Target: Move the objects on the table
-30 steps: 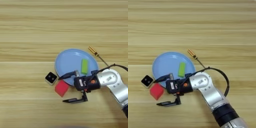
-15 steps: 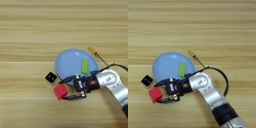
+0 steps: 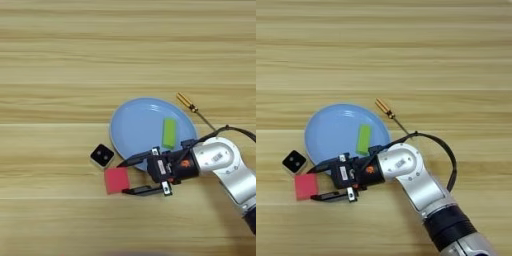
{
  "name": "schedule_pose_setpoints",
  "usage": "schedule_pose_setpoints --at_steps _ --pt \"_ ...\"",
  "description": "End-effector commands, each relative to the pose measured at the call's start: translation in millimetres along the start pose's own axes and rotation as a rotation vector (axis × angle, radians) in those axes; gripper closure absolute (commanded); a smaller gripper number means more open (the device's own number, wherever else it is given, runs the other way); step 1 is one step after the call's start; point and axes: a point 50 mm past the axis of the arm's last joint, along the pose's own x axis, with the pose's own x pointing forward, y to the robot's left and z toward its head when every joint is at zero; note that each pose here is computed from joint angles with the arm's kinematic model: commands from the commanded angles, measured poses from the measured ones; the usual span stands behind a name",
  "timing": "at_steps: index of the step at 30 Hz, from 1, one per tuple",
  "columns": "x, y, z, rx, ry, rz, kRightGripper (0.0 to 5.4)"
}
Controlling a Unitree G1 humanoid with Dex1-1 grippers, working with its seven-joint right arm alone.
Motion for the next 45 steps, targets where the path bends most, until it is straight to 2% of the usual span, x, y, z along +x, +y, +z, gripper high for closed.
schedule_pose_setpoints --at_steps 1,8,13,16,21,26,32,35,43,44,45 --pt "-10.4 -19.1 10.3 -0.060 0.004 -0.069 3.09" --pt "-17.1 -31.0 19.7 -0.042 -0.064 -0.135 3.15" --pt "-33.5 -47.3 33.2 -0.006 -0.150 -0.229 3.15" --pt "-45.9 -56.3 36.7 0.007 -0.165 -0.296 3.16" --pt "-64.0 -75.5 30.4 0.049 -0.088 -0.444 3.16" --pt "-68.1 -79.8 15.0 0.103 0.008 -0.492 3.16" --pt "-71.8 -78.9 0.8 0.144 0.086 -0.497 3.16" --pt "-67.6 -74.4 -14.3 0.194 0.138 -0.489 3.16" --pt "-65.7 -71.6 -25.2 0.232 0.168 -0.484 3.16" --pt "-65.9 -71.8 -25.7 0.234 0.169 -0.486 2.79" --pt "-66.0 -72.5 -26.0 0.238 0.167 -0.491 2.75"
